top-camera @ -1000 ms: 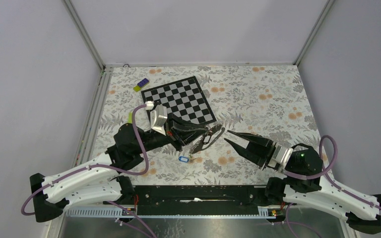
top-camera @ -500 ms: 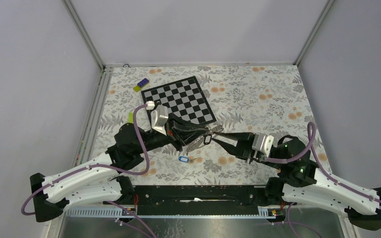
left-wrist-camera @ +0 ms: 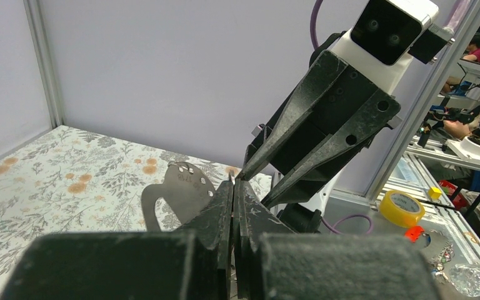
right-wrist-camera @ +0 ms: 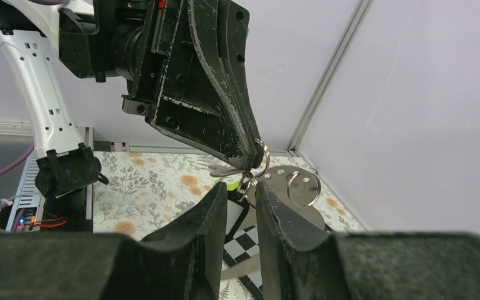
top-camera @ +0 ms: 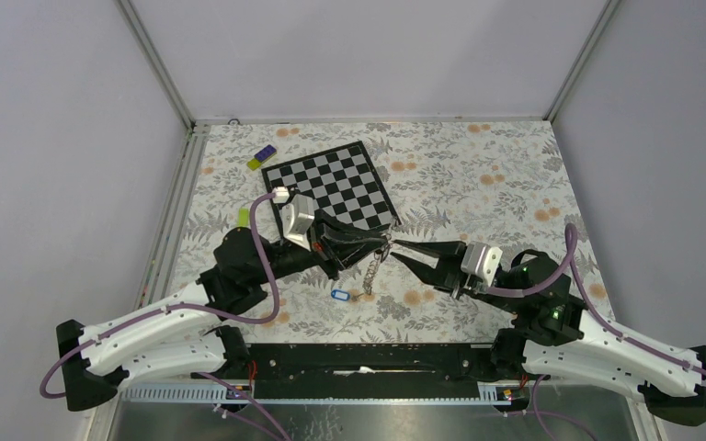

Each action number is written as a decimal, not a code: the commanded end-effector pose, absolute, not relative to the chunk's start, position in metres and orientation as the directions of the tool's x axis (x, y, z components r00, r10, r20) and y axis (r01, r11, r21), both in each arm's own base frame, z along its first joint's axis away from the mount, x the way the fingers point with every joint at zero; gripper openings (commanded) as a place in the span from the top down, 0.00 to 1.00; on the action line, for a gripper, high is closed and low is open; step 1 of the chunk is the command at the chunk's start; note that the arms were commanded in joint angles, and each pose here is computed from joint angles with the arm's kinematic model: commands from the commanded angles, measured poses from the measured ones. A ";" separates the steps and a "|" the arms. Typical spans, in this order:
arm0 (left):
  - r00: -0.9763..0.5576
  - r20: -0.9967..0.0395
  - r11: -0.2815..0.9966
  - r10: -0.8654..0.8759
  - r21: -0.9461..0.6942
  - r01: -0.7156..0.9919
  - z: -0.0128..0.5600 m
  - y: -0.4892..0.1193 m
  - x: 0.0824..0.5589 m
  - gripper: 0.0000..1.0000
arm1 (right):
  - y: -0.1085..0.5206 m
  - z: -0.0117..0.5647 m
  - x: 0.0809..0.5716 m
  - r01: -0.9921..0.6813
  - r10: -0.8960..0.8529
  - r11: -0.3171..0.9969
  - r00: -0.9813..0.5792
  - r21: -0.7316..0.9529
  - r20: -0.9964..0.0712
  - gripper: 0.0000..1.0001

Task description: Remove the keys from the keyring

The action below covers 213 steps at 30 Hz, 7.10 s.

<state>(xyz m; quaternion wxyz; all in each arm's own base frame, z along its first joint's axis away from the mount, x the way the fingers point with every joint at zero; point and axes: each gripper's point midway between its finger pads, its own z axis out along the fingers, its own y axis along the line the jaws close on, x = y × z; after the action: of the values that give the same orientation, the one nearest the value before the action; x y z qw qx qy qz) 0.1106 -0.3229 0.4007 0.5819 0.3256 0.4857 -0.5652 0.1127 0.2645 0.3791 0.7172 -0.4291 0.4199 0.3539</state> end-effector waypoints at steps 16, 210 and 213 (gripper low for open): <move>-0.053 -0.901 0.120 -0.430 -0.115 0.986 0.441 -0.316 0.104 1.00 | 0.254 0.407 0.115 -0.847 0.209 0.438 0.420 -0.300 -0.883 0.62; -0.086 -0.910 0.140 -0.405 -0.154 0.978 0.434 -0.323 0.112 1.00 | 0.265 0.379 0.117 -0.900 0.168 0.405 0.246 -0.161 -0.955 0.64; -0.088 -0.909 0.137 -0.407 -0.156 0.978 0.434 -0.322 0.111 1.00 | 0.266 0.377 0.119 -0.899 0.159 0.405 0.247 -0.165 -0.956 0.66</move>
<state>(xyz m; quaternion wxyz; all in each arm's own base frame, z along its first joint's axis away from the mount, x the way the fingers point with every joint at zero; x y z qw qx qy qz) 0.1150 -0.3301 0.3910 0.5666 0.3277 0.5079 -0.5600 0.1138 0.2670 0.3629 0.6674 -0.4010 0.4915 0.3903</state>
